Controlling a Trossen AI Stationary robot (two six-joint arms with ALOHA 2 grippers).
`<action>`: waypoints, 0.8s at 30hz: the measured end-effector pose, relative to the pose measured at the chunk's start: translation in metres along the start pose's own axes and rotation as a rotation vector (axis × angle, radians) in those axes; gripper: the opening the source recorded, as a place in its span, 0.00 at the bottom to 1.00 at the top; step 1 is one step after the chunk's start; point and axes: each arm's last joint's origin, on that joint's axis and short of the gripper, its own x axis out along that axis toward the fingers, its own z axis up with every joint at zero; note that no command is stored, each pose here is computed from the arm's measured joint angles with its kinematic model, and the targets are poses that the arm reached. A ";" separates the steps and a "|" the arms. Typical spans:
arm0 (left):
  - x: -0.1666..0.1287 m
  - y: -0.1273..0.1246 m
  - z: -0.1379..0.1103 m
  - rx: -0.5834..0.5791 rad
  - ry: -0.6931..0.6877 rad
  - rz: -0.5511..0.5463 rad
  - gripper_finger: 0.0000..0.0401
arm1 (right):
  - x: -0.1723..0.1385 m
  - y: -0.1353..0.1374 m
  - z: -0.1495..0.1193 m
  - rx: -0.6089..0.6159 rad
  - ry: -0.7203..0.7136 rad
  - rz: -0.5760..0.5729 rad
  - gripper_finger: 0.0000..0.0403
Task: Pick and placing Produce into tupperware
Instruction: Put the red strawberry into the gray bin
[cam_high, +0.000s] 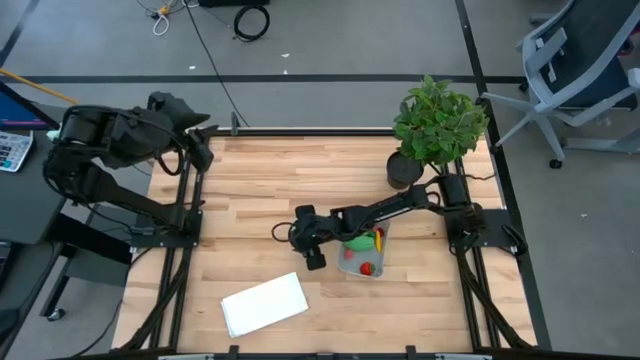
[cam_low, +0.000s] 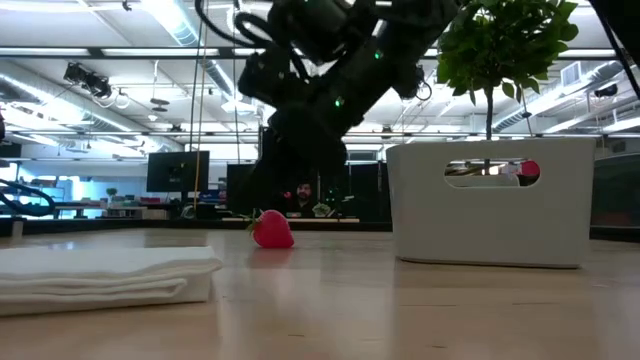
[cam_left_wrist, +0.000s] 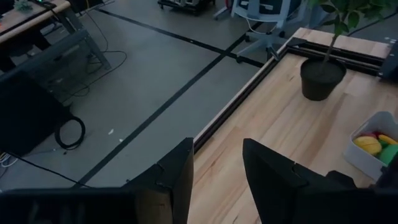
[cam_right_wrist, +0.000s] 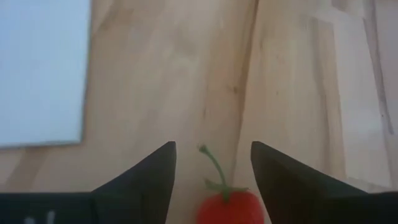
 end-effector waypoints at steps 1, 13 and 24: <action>0.000 0.000 0.000 0.000 0.000 0.001 0.37 | 0.001 -0.001 -0.001 0.003 0.004 -0.002 0.54; 0.007 -0.007 0.001 0.020 0.019 0.007 0.34 | 0.001 -0.005 -0.008 -0.040 0.054 0.002 0.53; 0.014 -0.015 0.003 0.041 0.039 0.014 0.36 | 0.013 -0.007 -0.017 -0.036 0.065 -0.004 0.52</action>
